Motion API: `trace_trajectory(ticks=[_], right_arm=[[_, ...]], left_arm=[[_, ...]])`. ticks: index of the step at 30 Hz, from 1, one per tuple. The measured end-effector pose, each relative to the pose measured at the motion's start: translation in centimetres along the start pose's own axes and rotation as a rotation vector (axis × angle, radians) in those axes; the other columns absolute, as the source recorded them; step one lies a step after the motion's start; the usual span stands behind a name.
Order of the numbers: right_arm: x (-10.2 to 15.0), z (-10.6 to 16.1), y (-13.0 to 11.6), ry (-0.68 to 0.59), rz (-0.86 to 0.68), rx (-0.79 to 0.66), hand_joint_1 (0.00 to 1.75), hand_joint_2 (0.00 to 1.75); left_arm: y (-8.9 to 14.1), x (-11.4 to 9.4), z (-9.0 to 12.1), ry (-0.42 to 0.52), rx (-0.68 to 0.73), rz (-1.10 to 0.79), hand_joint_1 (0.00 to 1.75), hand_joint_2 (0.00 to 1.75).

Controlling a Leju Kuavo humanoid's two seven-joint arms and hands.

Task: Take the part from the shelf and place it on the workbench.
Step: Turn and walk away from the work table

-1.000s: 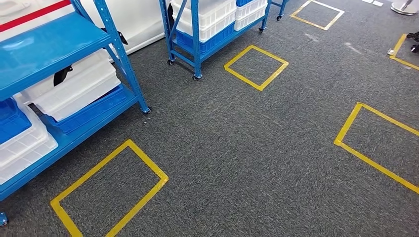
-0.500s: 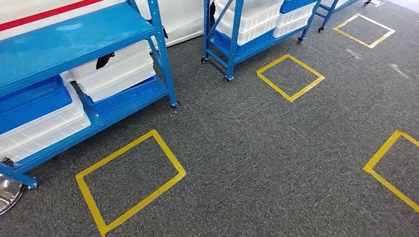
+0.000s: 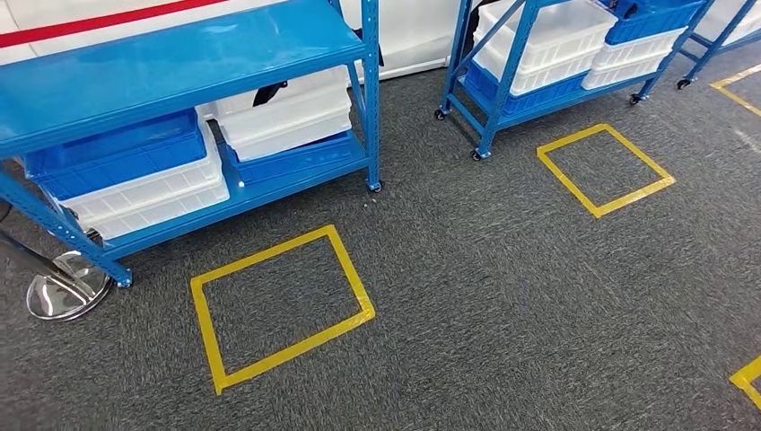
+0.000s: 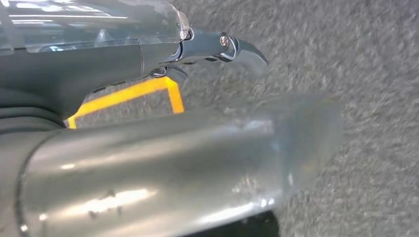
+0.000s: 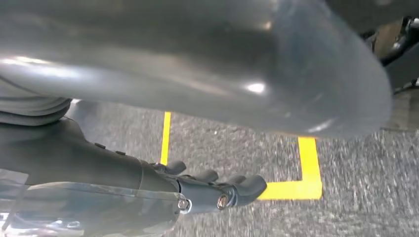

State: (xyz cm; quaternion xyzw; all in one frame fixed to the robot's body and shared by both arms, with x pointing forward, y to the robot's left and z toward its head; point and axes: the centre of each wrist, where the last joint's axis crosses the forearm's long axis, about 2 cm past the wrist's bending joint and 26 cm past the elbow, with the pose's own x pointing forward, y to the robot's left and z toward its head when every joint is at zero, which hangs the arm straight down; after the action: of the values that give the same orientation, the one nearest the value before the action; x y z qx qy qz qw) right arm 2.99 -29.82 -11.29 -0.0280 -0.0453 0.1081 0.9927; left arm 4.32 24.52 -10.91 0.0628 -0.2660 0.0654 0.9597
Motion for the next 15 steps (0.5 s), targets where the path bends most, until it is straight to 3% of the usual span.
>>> trace_trajectory(ticks=[15], right_arm=[[0.05, 0.0, 0.01, 0.0, -0.006, 0.0, 0.0, 0.0]], left_arm=[[0.36, 0.05, -0.1, -0.001, 0.0, -0.002, 0.0, 0.0]])
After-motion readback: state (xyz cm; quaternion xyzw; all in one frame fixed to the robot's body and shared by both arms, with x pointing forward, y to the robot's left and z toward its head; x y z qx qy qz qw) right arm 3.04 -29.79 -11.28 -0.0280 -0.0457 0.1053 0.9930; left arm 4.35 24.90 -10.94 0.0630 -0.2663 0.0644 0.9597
